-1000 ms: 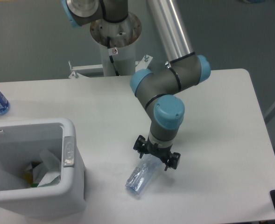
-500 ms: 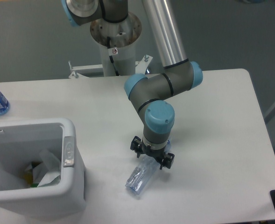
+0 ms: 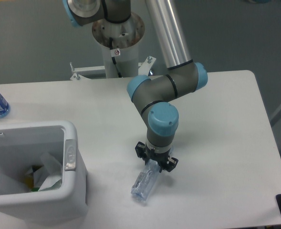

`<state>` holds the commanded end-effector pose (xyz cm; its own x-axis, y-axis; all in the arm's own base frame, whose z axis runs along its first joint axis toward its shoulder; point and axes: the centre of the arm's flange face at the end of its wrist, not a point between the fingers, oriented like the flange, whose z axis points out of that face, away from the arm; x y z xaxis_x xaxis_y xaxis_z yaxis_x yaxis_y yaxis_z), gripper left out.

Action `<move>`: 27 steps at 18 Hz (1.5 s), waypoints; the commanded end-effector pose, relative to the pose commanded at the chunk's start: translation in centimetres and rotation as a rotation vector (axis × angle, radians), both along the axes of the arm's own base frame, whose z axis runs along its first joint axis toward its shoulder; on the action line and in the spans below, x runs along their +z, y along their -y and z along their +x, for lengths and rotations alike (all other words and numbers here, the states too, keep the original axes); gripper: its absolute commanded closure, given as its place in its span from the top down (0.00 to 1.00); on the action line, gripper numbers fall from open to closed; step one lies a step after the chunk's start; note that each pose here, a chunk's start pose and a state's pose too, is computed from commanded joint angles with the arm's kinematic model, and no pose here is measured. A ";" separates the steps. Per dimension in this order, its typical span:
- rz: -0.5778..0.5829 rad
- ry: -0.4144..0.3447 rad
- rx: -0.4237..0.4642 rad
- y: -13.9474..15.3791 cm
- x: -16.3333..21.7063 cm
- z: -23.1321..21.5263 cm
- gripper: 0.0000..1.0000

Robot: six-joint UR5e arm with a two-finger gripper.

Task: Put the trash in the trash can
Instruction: 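Carry the bottle over the white bin and release it inside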

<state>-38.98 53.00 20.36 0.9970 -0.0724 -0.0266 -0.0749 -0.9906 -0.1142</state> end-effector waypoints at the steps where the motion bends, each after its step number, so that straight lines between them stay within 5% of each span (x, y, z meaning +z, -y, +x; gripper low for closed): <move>1: 0.011 -0.008 0.003 0.1 0.7 -0.2 0.51; 4: 0.134 -0.061 0.034 0.4 7.3 -1.8 0.51; 10: 0.609 0.005 0.312 -1.8 25.8 -4.1 0.51; 14: 0.730 0.029 0.401 -4.4 33.1 -1.5 0.51; 19: 0.778 0.092 0.371 -7.1 36.9 6.9 0.51; 27: 0.731 0.219 0.251 -12.1 35.8 20.8 0.55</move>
